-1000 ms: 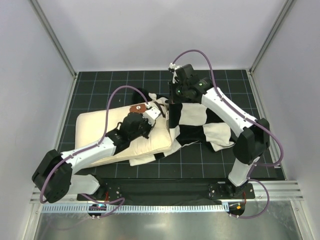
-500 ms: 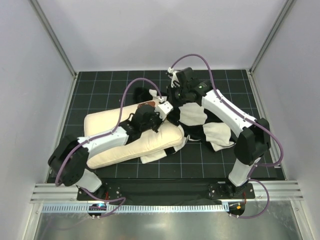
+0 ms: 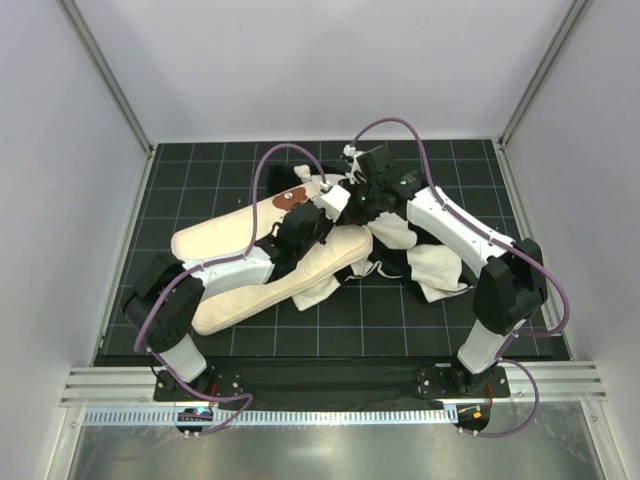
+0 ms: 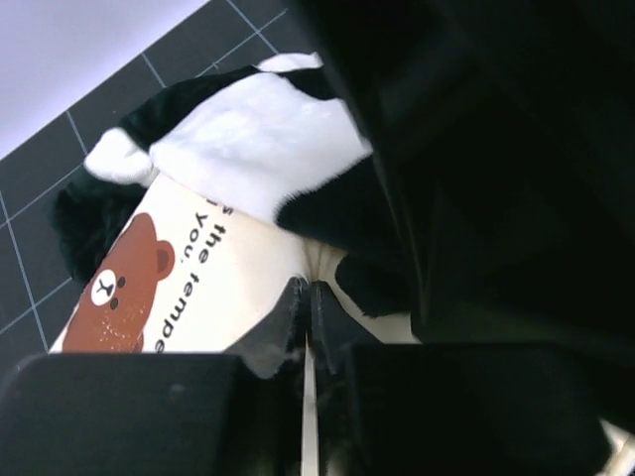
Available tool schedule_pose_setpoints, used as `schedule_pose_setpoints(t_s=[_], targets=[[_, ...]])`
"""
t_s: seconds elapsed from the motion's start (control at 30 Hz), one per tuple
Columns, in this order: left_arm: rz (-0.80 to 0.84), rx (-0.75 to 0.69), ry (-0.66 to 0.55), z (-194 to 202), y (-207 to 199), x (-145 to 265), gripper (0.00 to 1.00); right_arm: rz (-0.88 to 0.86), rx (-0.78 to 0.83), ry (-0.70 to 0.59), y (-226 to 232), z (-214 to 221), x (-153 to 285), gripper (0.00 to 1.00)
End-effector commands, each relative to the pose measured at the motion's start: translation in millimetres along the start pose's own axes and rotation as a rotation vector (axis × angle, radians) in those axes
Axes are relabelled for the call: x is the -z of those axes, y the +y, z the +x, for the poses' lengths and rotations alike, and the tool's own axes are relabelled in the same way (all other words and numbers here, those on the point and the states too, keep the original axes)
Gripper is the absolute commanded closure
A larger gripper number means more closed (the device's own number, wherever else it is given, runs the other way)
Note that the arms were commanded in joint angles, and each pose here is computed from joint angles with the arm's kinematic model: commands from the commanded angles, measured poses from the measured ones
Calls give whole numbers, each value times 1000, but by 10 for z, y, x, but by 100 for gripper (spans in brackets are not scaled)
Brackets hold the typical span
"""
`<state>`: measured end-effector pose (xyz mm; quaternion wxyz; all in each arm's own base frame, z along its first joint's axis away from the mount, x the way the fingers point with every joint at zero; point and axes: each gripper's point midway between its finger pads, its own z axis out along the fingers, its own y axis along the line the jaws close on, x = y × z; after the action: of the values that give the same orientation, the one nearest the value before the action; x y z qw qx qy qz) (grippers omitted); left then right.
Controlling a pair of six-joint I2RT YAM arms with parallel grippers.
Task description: Put the pillow into the pillowcase
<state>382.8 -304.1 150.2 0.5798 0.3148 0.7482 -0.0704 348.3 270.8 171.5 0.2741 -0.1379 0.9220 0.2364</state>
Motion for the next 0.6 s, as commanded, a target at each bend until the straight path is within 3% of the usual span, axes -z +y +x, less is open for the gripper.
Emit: schedule_pose_setpoints(t_s=[0.0,0.07,0.2,0.37,0.5,0.57], targets=[[-164,105,-116,-283,375,66,91,-14,40,-73,147,-83,318,59],[-148,126,-114,-238,341,125,88,18,52,-122,78,-90,402,46],[-115,157,-101,-236,296,206,84,74,62,-178,-40,-64,553,43],[-81,163,-35,-142,239,276,81,182,50,-159,-311,221,605,44],[21,229,-10,-202,56,426,49,239,41,-146,-491,417,522,48],[45,251,-9,-278,-27,517,43,285,26,-131,-594,473,479,50]])
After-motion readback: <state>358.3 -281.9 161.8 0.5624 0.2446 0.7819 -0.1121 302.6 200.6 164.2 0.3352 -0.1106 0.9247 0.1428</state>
